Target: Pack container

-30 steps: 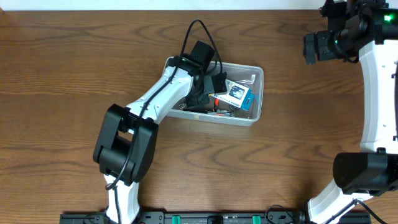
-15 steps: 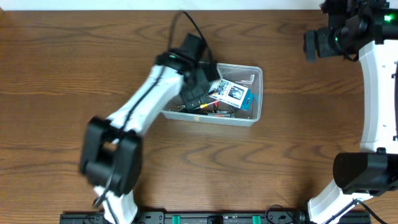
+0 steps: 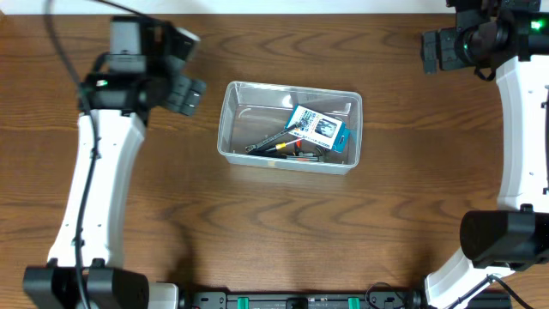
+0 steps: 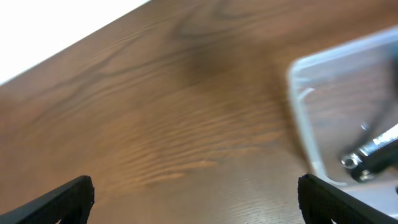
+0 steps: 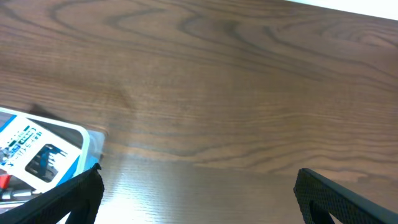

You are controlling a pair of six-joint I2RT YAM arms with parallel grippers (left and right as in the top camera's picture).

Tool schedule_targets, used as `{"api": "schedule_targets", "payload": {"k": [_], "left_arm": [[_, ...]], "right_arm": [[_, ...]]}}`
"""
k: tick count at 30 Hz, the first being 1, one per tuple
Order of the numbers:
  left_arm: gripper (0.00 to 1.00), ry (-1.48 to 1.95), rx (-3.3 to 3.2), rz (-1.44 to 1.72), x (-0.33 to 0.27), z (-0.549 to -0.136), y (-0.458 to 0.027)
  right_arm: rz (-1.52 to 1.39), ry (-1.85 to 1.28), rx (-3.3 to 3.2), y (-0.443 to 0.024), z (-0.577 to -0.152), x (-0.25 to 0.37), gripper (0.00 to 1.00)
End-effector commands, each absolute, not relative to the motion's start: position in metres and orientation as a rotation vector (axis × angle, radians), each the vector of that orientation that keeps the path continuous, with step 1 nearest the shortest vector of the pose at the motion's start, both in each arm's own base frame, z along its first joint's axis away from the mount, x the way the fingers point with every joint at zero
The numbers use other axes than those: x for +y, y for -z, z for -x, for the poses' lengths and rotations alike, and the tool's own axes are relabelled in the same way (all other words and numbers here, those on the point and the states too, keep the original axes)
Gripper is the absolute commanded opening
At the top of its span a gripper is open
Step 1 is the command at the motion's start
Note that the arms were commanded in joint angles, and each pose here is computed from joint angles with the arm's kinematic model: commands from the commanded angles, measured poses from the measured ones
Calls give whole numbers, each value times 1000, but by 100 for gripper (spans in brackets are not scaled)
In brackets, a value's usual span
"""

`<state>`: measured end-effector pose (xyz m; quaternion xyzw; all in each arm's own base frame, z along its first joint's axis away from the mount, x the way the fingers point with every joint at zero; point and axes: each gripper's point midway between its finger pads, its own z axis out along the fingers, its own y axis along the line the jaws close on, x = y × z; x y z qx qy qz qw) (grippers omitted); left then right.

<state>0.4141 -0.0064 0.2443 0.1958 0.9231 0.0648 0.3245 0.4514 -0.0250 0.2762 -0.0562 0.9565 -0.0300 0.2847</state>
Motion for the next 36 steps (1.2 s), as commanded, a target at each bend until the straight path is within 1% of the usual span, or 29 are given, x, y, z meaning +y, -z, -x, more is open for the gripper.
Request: {"api": "schedule_targets", "payload": {"k": [1,5,8,12,17,20,26,30,36], "left_arm": [[98,-164,2348,-334,12,-398,-281],[98,-185,2260,-284,22,-373,-305],[98,-201,2168,-272,20,-351,-313],[98,-216,2077,-261,19,-321,-304],[98,-225,2011,-255,16,-283,-265],[98,-230,1979,-251,15,-268,-242],[98,-233,1907,-247,13,-249,-223],[98,-206,1869,-267,6,-246,-228],[98,-205,1871,-267,6,-245,-227]], "right_arm": [[119,106,2452,-325,-426,-31,99],[116,117,2369,-360,-395,-28,99],[116,128,2334,-361,-373,-28,99],[112,131,2353,-324,-345,-27,99],[33,83,2368,-257,-311,-22,99],[6,60,2350,-228,-293,-19,99],[33,88,2262,-196,-276,-19,99],[32,87,2303,-173,-269,-19,99],[33,79,2398,-155,-253,-18,99]]}}
